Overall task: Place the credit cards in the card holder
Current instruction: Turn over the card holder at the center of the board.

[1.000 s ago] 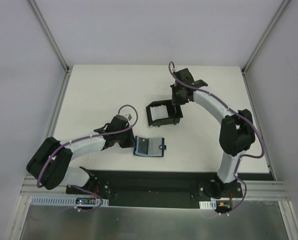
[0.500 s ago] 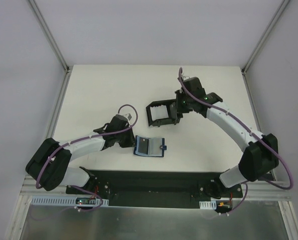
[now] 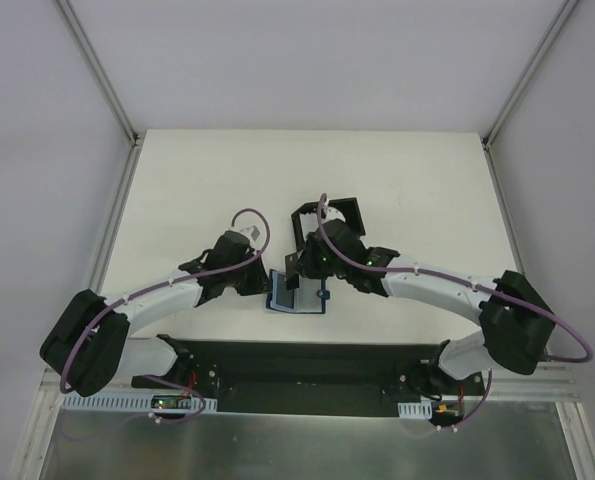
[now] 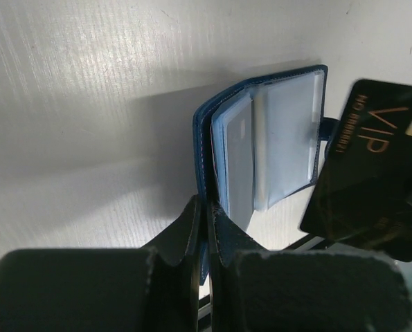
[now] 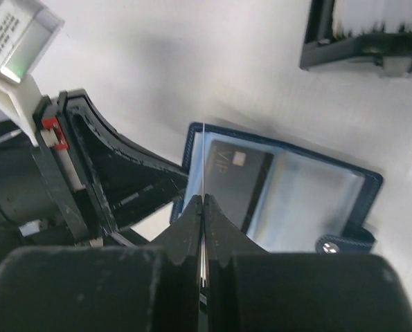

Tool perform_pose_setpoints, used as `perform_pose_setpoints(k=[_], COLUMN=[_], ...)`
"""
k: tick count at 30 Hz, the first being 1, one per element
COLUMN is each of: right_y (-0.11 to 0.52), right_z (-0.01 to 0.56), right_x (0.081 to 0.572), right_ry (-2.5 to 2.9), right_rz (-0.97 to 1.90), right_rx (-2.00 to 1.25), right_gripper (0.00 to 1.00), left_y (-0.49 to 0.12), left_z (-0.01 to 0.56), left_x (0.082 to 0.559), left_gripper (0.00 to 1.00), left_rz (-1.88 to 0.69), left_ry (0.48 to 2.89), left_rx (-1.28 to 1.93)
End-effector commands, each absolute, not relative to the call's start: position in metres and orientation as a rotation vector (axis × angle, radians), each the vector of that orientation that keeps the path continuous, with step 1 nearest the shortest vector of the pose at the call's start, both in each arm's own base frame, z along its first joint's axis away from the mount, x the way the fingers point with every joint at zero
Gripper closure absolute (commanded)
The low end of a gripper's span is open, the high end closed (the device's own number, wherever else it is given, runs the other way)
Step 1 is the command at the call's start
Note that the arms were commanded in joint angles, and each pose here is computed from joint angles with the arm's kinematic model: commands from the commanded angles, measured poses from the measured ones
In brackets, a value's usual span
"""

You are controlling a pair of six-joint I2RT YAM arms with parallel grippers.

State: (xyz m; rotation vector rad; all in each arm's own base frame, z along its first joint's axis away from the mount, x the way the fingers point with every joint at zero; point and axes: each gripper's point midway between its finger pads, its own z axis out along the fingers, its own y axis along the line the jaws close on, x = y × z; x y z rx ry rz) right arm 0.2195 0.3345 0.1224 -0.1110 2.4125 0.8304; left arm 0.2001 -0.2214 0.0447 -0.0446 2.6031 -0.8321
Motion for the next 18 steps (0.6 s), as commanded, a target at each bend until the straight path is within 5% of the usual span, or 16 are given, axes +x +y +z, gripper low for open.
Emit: perform_pose_setpoints(k=[1, 18], right_y=[0.372, 0.394], right_z=[0.149, 0.126], right_x=[0.240, 0.231], right_ry=[2.274, 2.355], right_rz=[0.982, 1.004], right_rx=[0.012, -0.021], right_gripper=[1.00, 1.00], left_y=[-0.223, -0.224], left_z=[0.052, 0.053], left_x=[0.196, 0.194], left_gripper=[1.00, 1.00], left_rz=[-0.866, -0.891], left_ry=[2.570, 2.546], left_rx=[0.004, 0.034])
